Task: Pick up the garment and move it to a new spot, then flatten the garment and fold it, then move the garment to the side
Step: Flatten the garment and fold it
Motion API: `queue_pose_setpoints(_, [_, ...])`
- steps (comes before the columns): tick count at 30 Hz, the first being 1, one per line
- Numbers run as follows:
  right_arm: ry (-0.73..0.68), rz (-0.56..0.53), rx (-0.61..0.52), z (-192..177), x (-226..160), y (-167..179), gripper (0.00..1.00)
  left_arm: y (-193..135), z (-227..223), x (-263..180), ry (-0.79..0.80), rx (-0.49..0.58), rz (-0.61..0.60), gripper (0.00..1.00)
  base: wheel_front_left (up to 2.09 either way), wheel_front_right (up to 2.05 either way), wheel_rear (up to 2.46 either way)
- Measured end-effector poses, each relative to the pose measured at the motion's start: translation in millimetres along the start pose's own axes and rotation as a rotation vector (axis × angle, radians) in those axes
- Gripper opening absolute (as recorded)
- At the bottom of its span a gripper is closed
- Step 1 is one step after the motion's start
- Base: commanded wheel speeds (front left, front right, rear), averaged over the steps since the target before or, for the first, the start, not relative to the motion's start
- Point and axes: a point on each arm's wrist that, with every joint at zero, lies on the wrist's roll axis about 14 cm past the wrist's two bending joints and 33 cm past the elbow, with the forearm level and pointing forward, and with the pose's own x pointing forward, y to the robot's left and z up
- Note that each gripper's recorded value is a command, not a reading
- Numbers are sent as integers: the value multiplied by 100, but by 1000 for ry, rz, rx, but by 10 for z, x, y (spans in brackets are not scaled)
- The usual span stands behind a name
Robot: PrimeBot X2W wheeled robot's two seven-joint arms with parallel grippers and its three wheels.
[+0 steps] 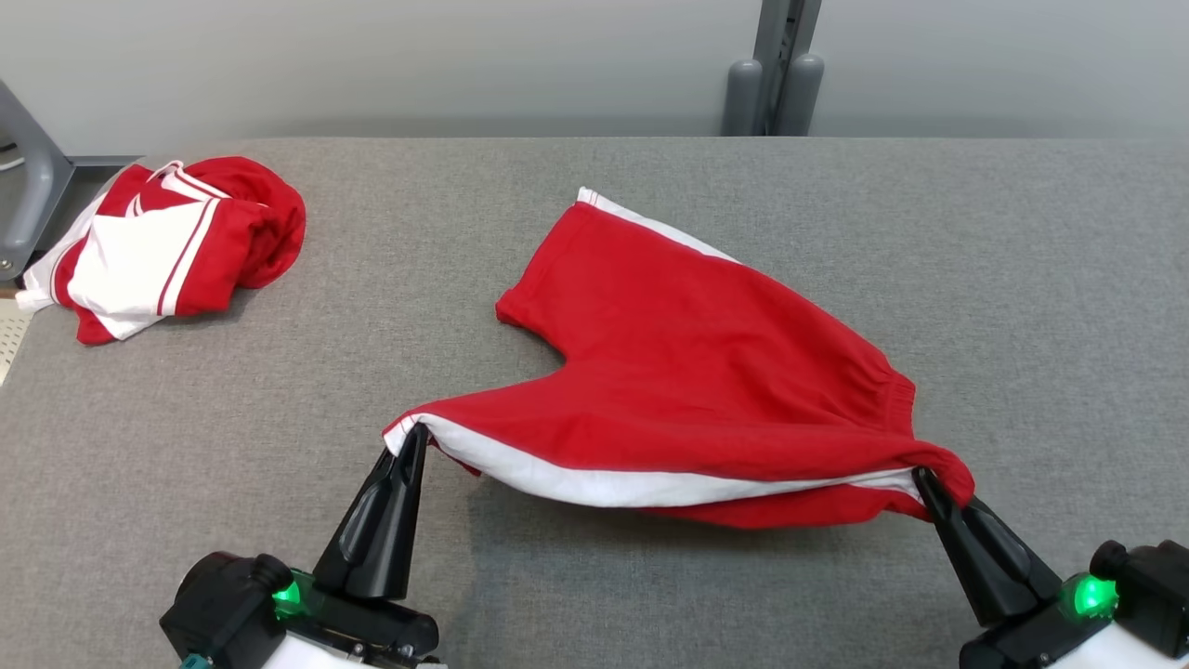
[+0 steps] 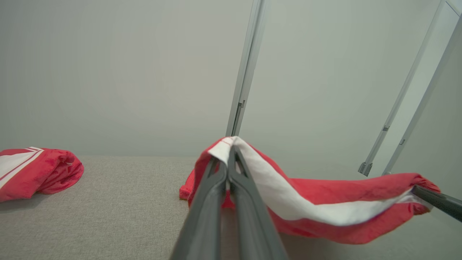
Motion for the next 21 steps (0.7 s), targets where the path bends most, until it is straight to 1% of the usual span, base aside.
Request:
queue_pose_setpoints(4, [27,-15,-12,3,-92,3,0,-37,26,-20,12,2,-7,0,0,0,0])
queue_pose_setpoints(6, [43,-25,2,-35,-107,8,0,-13,4,-15,24,6,-1,0,0,0,0])
queue_pose_setpoints(13, [91,-57,66,-241,-90,-17,0,148,-313,43,124,-7,38,0,0,0,0])
queue_pose_setpoints(15, [98,-69,69,-293,-69,-64,0,171,-384,112,138,-17,38,0,0,0,0])
queue_pose_setpoints(17, [92,-85,96,-328,-29,-106,0,187,-444,203,149,-12,29,0,0,0,0])
queue_pose_setpoints(21, [95,-120,115,-407,67,-242,0,237,-540,449,172,20,-4,0,0,0,0])
